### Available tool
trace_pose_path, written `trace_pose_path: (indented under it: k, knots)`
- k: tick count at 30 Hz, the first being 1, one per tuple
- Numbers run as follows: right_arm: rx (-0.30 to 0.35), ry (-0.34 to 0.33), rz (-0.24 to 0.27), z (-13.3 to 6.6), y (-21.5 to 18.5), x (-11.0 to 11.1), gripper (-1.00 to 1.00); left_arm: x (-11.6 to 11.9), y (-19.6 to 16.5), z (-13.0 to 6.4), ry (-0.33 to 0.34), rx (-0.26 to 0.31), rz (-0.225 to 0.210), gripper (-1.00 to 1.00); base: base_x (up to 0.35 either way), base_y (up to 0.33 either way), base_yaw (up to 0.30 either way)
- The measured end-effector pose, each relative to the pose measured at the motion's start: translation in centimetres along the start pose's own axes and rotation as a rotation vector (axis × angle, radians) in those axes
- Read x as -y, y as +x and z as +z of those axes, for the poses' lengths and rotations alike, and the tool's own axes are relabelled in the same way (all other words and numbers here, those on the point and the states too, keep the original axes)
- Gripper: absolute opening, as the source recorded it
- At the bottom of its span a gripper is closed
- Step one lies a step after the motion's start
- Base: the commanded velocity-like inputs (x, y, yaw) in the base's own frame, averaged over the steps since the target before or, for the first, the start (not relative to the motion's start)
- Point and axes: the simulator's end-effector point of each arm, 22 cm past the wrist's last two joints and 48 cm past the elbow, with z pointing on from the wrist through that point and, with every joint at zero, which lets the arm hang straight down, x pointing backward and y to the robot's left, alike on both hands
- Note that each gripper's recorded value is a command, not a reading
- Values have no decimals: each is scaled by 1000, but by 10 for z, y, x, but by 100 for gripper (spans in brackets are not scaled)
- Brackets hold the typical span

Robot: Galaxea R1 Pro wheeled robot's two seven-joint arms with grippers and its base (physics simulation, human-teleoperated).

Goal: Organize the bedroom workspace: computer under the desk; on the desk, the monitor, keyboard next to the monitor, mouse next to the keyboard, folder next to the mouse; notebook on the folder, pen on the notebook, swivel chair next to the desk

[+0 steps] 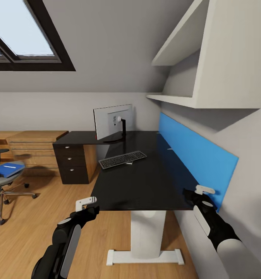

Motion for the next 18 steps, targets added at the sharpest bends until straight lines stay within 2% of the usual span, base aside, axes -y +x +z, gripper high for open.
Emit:
trace_pose_path:
  k: [10,18]
  knots:
    - [-6,-22,-2,1,0,-3,100,1,0,0,1,0,1,100,0,0,0]
    - [-62,-18,-6,9,17,-1,100,1,0,0,2,0,0,100,0,0,0]
